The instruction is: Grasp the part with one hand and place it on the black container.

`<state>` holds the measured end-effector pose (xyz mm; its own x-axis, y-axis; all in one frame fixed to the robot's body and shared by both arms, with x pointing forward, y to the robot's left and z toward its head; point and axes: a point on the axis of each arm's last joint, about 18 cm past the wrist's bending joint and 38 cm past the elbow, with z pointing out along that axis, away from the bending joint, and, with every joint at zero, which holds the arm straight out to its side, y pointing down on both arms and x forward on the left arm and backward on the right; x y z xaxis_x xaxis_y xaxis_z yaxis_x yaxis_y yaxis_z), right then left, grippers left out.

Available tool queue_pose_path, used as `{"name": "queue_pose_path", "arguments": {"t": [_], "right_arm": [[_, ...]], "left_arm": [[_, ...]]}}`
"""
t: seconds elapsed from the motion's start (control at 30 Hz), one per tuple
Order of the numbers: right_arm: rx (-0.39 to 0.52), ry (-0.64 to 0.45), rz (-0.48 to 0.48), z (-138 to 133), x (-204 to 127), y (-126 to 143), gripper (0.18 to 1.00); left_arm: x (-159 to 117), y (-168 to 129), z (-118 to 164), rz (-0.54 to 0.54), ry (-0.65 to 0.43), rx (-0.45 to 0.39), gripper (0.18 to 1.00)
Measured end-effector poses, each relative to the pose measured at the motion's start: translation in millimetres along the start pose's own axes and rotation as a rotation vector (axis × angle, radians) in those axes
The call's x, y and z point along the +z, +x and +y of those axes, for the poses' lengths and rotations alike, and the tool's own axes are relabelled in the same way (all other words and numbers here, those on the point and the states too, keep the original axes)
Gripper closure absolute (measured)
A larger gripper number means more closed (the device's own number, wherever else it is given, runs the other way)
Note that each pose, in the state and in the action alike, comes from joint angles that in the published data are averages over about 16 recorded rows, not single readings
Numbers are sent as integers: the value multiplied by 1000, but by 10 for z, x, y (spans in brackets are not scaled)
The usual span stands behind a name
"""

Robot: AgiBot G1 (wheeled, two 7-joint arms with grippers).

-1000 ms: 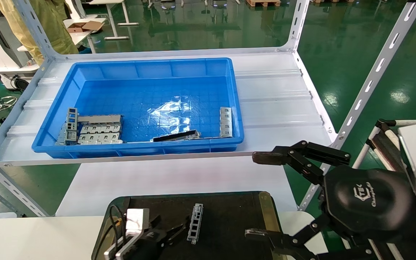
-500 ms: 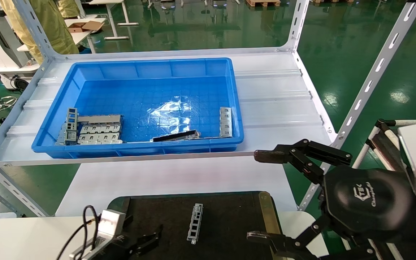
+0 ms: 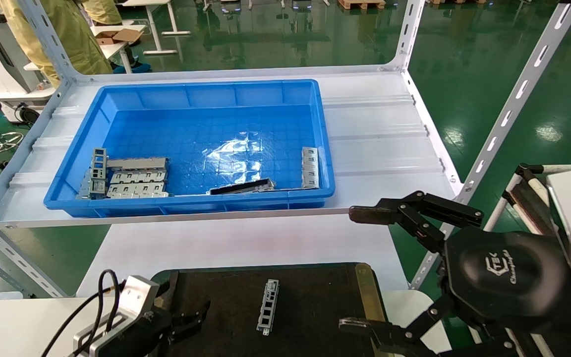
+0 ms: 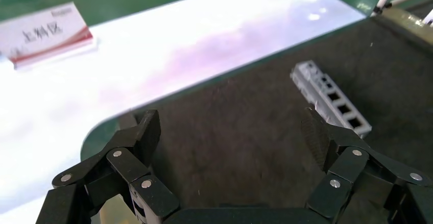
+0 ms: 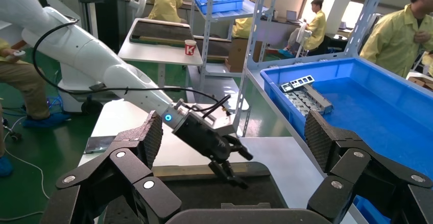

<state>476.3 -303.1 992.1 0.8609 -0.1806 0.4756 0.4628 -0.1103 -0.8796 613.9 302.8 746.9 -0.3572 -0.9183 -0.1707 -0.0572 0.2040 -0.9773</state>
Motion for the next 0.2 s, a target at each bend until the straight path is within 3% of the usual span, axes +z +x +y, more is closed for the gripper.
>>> {"name": "queue_pose_path", "arguments": {"t": [0.2], "right_arm": [[0,0,0,0,0,0,178]], "left_arm": [[1,-25,-69,3,16,17,184]]}}
